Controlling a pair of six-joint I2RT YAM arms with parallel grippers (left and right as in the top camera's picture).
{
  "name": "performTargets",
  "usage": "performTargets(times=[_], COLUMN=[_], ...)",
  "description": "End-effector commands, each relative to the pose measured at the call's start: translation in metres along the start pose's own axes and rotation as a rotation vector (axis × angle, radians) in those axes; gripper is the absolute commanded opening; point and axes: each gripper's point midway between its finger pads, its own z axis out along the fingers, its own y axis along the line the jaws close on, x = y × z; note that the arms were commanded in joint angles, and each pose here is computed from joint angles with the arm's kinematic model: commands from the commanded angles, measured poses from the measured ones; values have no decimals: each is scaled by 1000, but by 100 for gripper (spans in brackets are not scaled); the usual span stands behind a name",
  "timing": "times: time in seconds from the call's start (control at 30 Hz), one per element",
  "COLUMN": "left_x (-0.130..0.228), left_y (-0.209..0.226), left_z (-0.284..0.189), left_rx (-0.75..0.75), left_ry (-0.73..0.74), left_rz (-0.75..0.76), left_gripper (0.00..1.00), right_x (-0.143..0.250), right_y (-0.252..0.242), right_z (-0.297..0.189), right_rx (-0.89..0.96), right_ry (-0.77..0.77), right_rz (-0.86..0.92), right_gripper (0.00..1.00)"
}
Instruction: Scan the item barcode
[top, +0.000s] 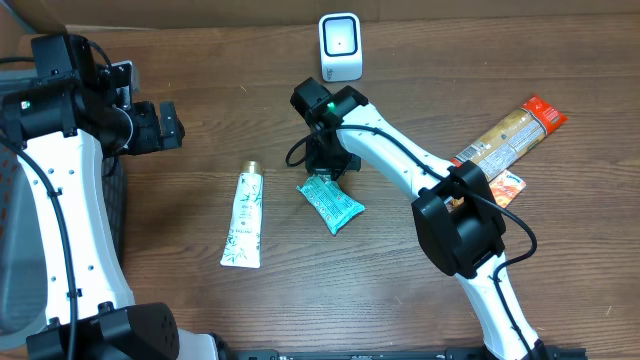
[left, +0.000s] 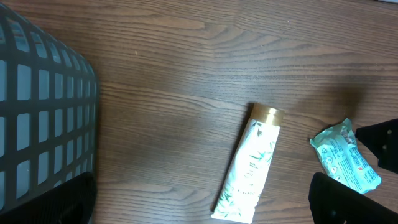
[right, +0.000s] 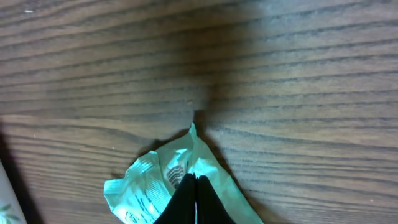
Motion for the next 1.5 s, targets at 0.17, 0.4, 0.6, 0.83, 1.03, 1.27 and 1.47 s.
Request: performTargets(times=[0.17, 0.4, 0.6, 0.83, 1.03, 1.27, 1.47], left_x=[-4, -4, -4, -4, -4, -4, -4], left_y=[-1, -1, -1, -1, -1, -1, -1], left_z=[-5, -5, -5, -5, -5, -5, -5], left_rx=[1, 0, 1, 1, 1, 0, 0], left_ry=[-20, -20, -21, -20, -20, -20, -20], left_rz=[19, 19, 19, 19, 19, 19, 19], left_gripper=[100, 100, 100, 100, 100, 100, 100], right_x=[19, 17, 15, 5, -22, 3, 50], right_y=[-2, -1, 10, 22, 46, 73, 71], right_z=[26, 39, 47, 41, -18, -89, -70], right_rx=[13, -6, -71, -120, -164, -357, -448], right_ry=[48, 29, 14, -39, -155, -115, 126], right_rz=[21, 12, -184, -529, -632, -648, -529], right_gripper=[4, 4, 27, 56, 59, 62, 46])
